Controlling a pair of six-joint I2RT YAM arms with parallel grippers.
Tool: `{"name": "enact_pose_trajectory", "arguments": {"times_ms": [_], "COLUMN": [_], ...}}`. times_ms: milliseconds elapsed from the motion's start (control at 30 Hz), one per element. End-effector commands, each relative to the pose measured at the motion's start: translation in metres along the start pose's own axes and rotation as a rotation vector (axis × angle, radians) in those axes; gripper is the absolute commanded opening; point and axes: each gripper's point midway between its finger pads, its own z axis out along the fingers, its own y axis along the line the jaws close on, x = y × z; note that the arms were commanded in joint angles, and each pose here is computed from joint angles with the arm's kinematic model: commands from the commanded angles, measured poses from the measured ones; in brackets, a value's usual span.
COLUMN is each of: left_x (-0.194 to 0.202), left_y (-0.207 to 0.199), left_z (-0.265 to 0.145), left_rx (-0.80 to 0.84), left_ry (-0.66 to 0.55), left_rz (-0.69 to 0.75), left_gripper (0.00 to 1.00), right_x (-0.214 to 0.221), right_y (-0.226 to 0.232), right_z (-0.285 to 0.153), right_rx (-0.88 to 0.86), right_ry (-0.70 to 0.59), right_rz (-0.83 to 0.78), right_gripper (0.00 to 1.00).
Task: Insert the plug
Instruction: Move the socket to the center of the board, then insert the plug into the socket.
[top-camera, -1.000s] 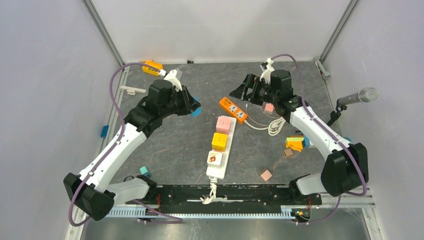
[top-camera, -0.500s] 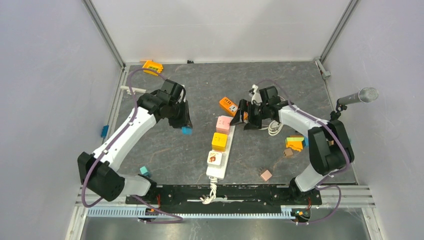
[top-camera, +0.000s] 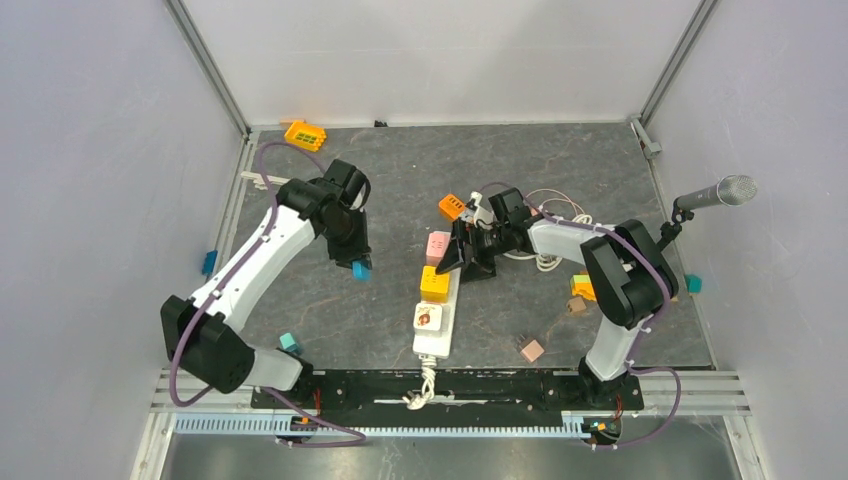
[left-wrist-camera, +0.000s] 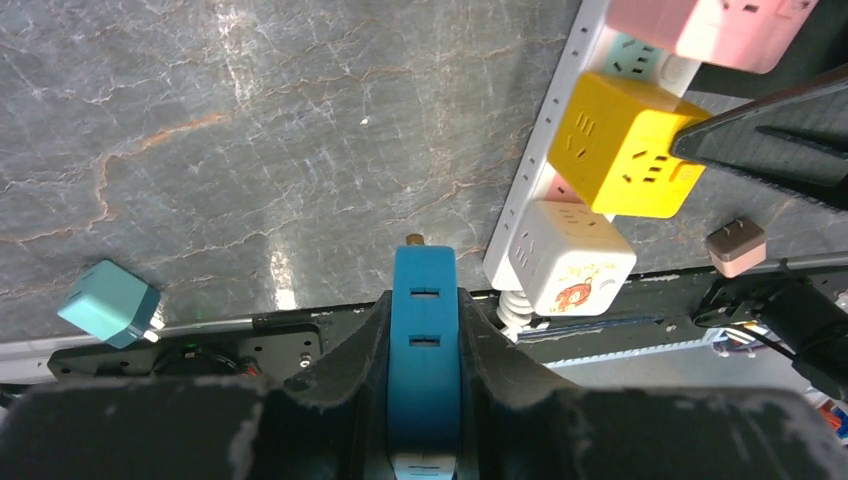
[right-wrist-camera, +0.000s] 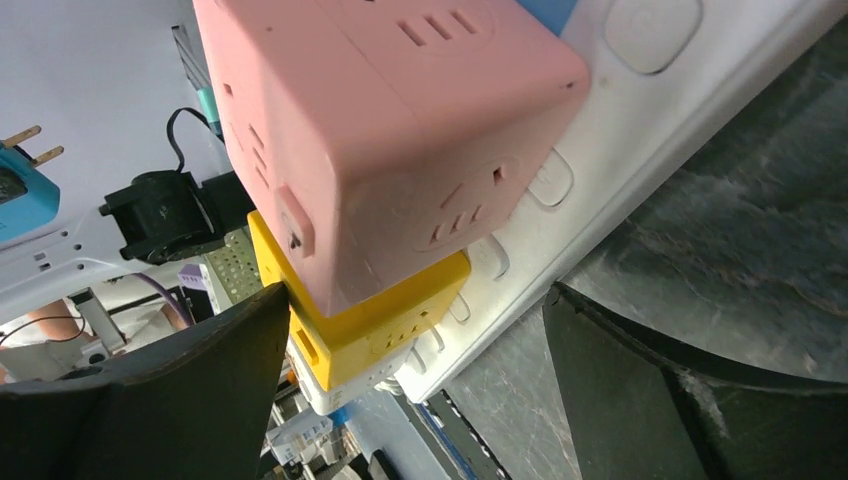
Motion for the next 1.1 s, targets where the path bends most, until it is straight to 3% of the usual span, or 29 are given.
{"name": "enact_pose_trajectory", "arguments": {"times_ms": [0, 367, 600, 1067], "left_x": [-0.005, -0.013, 0.001, 0.010], "left_y": [-0.015, -0.074, -0.121, -0.126], "left_z": [-0.002, 0.017, 0.018, 0.044], "left_rx": [0.035, 0.233, 0.279, 0.210], "left_ry": [0.051, 0.195, 0.231, 0.220], "left_rz": [-0.036, -0.113, -0.013, 0.087], "left_gripper": [0.02, 0.02, 0.02, 0.02], "right_x": [-0.015, -0.031, -0.034, -0.048], "right_y": [0.018, 0.018, 0.006, 0.000], "right_z": [0.011, -0.024, -0.043, -0.057], "right_rx": [-0.062, 0.019, 0.091, 0.170], "right_ry": [-0.004, -0.050, -0.027, -0.064], "right_rz": [-0.067, -0.170, -0.243, -0.307], "right_gripper": [0.98, 0.98, 0.98, 0.98]}}
